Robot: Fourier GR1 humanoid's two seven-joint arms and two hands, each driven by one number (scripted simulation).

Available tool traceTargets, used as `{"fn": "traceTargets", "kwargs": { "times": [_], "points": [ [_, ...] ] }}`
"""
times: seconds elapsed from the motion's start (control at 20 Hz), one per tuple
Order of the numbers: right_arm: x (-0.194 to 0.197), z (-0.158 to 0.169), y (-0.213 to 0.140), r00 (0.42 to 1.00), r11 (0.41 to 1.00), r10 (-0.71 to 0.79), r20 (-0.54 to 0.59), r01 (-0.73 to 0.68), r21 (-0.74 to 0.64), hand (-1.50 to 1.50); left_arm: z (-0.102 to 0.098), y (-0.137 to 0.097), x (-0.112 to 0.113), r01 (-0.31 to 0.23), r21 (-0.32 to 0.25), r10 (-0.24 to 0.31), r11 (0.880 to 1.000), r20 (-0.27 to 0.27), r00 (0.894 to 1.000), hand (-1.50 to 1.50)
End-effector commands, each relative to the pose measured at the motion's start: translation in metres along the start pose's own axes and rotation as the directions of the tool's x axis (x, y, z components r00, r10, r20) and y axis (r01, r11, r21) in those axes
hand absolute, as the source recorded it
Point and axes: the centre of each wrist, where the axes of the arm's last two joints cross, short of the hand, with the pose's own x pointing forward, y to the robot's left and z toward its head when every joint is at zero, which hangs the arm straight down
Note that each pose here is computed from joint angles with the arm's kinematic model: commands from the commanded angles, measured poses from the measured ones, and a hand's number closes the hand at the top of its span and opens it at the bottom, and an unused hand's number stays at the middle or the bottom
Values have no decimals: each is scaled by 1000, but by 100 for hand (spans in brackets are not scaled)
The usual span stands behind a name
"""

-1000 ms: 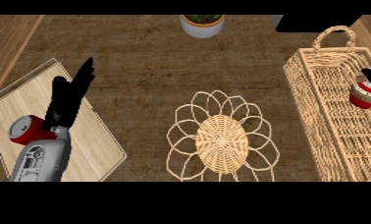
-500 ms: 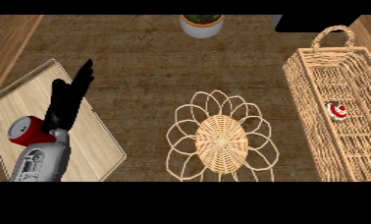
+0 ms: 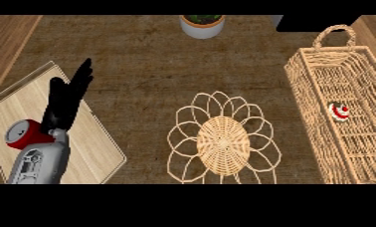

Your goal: Pick the cupcake from the placemat and place it in the basket

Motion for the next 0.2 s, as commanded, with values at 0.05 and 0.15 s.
{"fn": "traceTargets", "kwargs": {
  "times": [0.05, 0.15],
  "points": [
    [-59, 4, -68, 998, 999, -38, -43, 38, -19, -150, 11, -6, -15, 4, 8, -4, 1000, -11, 1000, 0],
    [-69, 4, -96, 996, 995, -83, -35, 81, -54, -150, 11, 3, 5, 5, -16, -5, 1000, -14, 1000, 0]
  ]
}}
